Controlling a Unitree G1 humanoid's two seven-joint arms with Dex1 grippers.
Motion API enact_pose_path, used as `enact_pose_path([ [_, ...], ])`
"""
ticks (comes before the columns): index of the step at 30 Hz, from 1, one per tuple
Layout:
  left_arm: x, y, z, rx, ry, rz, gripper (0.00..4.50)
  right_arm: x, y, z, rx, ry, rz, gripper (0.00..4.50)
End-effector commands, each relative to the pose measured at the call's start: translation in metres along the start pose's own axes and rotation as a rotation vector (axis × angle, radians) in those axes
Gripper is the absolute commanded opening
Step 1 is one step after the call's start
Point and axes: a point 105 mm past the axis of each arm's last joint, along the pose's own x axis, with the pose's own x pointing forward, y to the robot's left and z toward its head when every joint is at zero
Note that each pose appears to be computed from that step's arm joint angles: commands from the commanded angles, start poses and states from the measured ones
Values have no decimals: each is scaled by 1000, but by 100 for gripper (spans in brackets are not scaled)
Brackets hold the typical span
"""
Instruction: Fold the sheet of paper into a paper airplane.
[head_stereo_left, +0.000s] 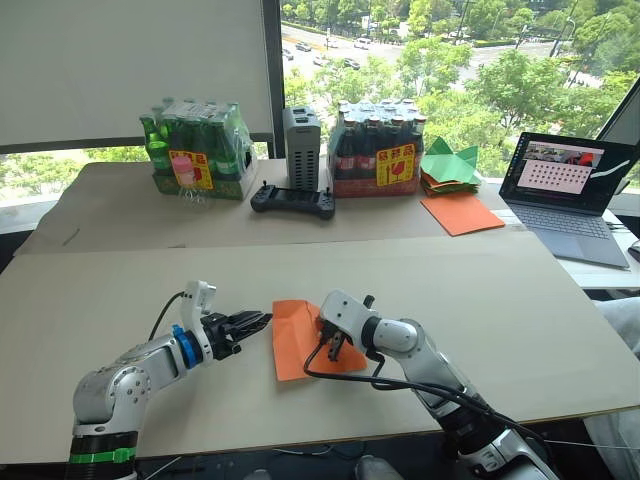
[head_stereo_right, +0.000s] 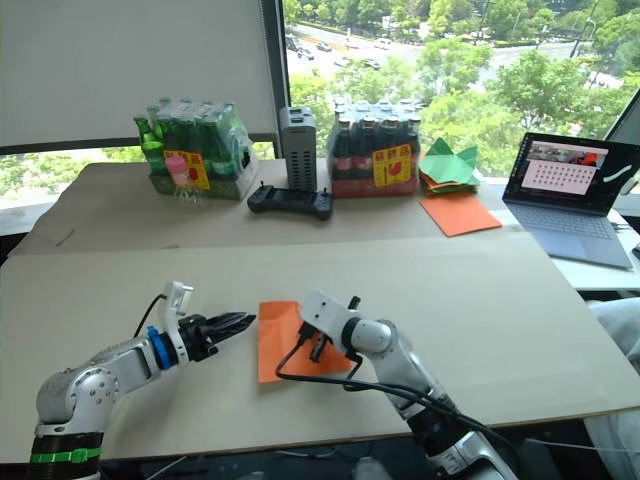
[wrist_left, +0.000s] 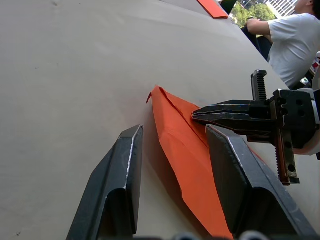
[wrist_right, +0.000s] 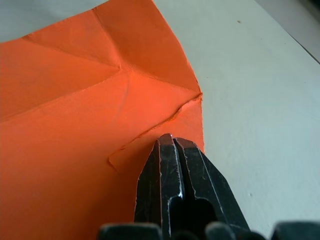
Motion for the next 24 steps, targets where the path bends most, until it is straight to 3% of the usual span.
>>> enact_pose_path([
  [1, 7, -4, 8, 35, -23, -15, 212, 6, 28, -31, 44, 110, 99, 0],
  [24, 29, -4, 10, 84, -17, 0, 212, 3, 24, -34, 42, 120, 84, 0],
])
